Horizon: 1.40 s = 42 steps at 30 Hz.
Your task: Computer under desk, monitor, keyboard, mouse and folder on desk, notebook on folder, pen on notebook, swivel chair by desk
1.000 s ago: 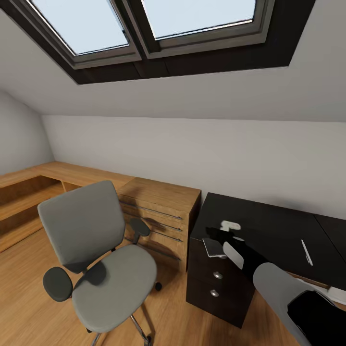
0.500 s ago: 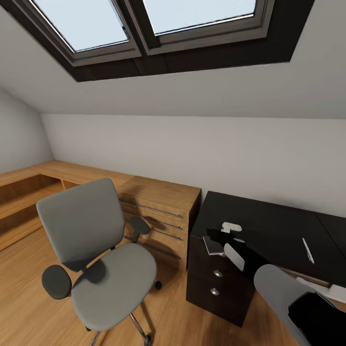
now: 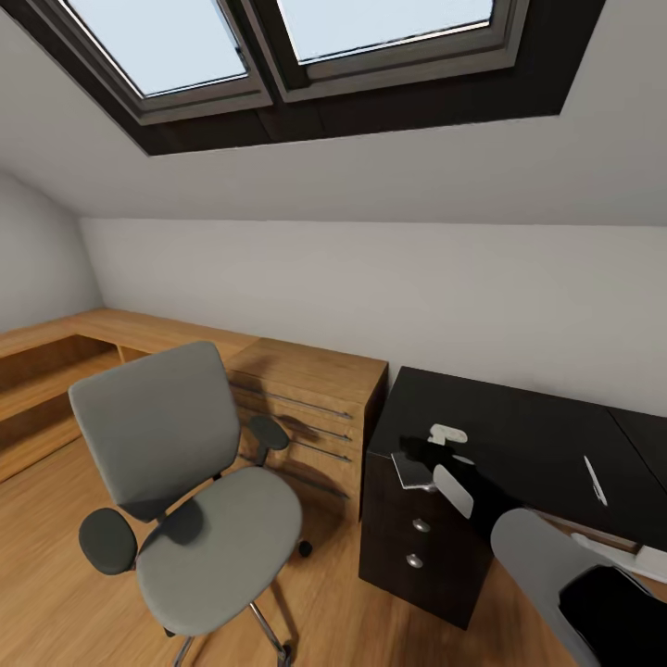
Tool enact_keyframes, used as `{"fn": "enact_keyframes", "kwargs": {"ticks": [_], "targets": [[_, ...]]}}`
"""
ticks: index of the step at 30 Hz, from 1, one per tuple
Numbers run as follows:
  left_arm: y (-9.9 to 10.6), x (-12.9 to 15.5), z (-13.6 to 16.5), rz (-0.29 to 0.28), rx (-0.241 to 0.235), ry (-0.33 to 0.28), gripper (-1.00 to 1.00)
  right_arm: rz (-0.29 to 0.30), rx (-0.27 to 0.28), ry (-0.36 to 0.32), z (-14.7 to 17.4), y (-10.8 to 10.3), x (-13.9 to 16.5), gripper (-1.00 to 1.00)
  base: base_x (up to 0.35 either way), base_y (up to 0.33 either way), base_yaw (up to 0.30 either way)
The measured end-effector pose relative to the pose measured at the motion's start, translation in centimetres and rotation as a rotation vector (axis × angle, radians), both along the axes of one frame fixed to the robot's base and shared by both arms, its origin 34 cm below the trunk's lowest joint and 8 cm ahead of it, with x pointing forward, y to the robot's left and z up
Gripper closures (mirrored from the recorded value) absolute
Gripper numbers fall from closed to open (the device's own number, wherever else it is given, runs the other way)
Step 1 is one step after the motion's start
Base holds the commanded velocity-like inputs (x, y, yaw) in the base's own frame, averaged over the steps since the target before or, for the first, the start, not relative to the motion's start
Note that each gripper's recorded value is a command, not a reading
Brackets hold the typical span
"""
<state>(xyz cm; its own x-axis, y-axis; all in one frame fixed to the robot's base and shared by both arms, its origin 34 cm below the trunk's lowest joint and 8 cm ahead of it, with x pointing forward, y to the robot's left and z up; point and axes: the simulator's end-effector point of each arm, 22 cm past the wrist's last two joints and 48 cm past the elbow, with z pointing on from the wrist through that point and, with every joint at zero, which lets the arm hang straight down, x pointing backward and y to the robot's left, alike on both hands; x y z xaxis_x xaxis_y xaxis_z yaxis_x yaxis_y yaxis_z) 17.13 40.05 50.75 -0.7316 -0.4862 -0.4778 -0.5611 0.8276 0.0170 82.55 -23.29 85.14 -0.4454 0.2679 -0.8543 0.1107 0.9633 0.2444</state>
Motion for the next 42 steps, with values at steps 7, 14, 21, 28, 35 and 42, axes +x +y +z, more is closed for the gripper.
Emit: {"fn": "enact_keyframes", "kwargs": {"ticks": [7, 14, 21, 28, 35, 42], "targets": [[0.0, 0.0, 0.0, -0.002, -0.001, -0.001, -1.00, -0.013, 0.007, -0.018, 1.2, -1.3, 0.5, -1.00, 0.000, 0.000, 0.000], [0.1, 0.0, 0.0, -0.002, 0.001, -0.001, -1.00, -0.003, 0.070, 0.031, 1.8, -1.9, 0.3, -1.00, 0.000, 0.000, 0.000], [0.2, 0.0, 0.1, -0.002, 0.003, -0.001, -1.00, -0.007, 0.203, 0.060, 2.6, -2.5, -0.2, -1.00, 0.000, 0.000, 0.000], [0.2, 0.4, -0.5, -0.002, 0.004, -0.008, -1.00, 0.012, 0.242, 0.066, 1.6, -1.8, -1.2, -1.00, 0.000, 0.000, 0.000], [0.2, 0.6, -1.2, -0.002, 0.004, -0.012, -1.00, 0.011, 0.245, 0.069, 0.7, -1.7, -1.4, -1.00, 0.000, 0.000, 0.000], [0.1, 0.6, -1.2, -0.004, 0.002, -0.013, -1.00, 0.009, 0.245, 0.070, 0.6, -1.6, -1.4, -1.00, 0.000, 0.000, 0.000]]}}
